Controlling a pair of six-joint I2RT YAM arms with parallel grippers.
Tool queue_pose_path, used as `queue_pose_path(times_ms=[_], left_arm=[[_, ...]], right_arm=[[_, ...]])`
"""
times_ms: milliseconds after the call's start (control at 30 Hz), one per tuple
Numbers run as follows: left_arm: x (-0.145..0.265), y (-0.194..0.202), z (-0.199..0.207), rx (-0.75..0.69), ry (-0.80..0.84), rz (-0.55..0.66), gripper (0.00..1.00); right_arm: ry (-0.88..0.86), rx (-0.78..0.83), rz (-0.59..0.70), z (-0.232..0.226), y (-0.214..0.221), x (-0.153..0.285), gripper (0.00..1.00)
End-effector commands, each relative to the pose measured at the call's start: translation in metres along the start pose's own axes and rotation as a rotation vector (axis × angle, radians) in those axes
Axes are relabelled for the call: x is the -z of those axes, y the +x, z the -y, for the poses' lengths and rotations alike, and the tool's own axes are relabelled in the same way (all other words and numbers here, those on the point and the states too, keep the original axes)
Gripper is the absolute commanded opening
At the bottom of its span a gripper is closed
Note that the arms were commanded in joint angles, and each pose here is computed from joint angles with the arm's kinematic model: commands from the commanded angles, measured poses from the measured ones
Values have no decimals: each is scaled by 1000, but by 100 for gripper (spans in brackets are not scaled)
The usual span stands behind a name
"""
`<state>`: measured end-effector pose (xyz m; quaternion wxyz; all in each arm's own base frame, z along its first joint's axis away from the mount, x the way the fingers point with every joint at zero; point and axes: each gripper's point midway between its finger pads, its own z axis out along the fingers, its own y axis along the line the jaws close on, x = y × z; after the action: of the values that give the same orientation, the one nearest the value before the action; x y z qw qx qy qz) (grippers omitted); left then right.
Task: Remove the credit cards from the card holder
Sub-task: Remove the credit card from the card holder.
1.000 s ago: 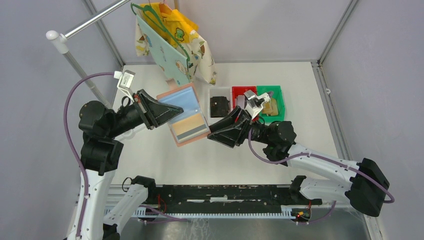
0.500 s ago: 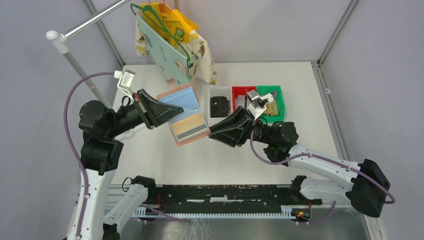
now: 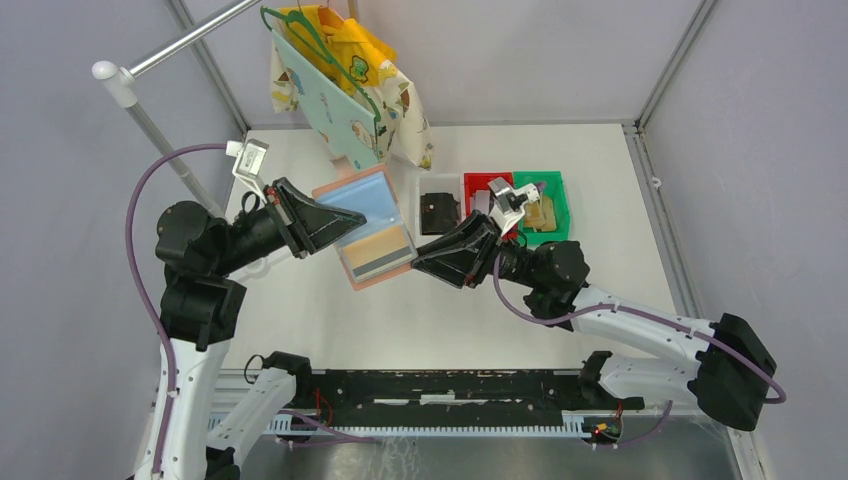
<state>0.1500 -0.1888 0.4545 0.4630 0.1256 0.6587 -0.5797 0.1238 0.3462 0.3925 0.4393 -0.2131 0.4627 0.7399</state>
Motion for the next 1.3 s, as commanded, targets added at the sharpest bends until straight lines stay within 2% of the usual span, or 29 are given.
queue_pose_path(times_ms=[0,467,767,967,1267], left_arm=[[3,-11,22,-39,57,23,2],[4,-9,22,-41,58,23,2],[5,-8,23,-41,61,22,2],[6,-8,26,-42,67,19,2],[5,-9,27,-29,78,16,2]], right_arm=[[-59,25,63,-19,-23,-11,33],[-64,-17,99,-17,-29,-23,33],[-93,-69,139,-18,-30,-31,39],[-63,-71,158,-12,-26,-34,37],[-3,-96,245,1,-31,-33,39]])
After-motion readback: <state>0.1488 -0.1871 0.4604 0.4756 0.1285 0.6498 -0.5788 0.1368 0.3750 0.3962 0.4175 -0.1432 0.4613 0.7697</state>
